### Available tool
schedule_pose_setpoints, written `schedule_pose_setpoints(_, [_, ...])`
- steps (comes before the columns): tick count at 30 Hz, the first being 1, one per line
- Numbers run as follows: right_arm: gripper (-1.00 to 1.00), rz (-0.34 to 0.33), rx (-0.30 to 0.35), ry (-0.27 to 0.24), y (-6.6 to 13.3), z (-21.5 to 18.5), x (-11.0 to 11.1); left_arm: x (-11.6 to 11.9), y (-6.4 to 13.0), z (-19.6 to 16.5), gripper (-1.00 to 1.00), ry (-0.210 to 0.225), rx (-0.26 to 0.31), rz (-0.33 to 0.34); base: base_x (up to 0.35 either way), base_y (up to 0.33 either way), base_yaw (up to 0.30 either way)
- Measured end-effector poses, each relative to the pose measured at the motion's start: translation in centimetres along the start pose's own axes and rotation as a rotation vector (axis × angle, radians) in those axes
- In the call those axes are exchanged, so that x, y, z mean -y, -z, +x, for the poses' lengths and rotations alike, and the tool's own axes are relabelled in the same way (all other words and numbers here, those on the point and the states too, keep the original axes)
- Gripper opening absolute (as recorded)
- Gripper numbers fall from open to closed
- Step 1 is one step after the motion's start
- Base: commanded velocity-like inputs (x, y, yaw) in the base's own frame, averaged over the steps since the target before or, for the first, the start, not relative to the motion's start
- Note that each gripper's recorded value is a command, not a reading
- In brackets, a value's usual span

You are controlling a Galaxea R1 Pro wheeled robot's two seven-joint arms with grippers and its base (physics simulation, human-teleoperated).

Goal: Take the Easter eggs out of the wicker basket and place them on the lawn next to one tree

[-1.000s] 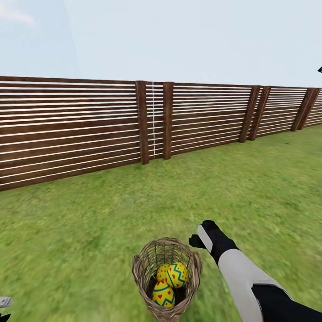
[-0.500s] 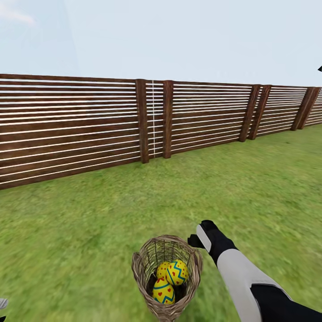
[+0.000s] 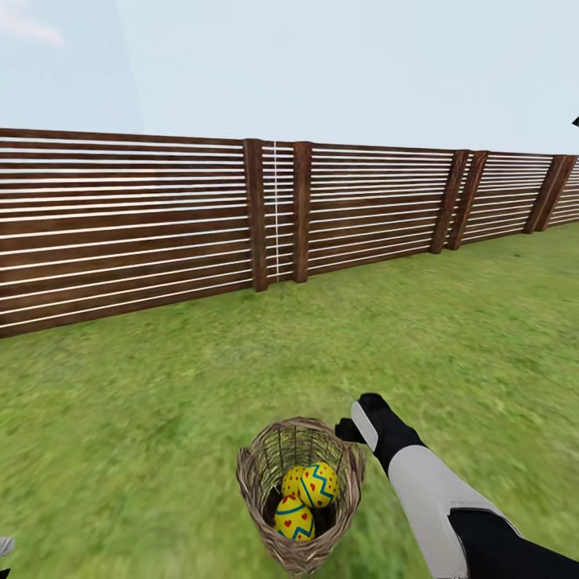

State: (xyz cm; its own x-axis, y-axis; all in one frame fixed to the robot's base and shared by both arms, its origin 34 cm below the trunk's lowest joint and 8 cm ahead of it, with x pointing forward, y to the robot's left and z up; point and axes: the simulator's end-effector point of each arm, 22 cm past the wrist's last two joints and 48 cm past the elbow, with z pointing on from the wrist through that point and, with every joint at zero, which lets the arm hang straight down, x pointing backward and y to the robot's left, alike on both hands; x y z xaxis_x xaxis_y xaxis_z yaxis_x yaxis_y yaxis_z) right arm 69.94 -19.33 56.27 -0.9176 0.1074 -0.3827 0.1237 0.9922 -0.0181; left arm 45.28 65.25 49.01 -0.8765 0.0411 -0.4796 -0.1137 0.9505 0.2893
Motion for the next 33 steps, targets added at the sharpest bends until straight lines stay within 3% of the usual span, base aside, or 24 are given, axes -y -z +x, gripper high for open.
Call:
schedule_pose_setpoints(14, [1.00, 0.000, 0.043, -0.004, -1.2, -1.4, 0.1, 0.8, -2.2, 1.8, 1.00, 0.000, 0.001, 0.000, 0.000, 0.000, 0.000])
schedule_pose_setpoints(33, [1.00, 0.008, 0.060, -0.001, -4.1, -0.2, 0.5, 1.9, -5.1, 4.5, 1.00, 0.000, 0.002, 0.001, 0.000, 0.000, 0.000])
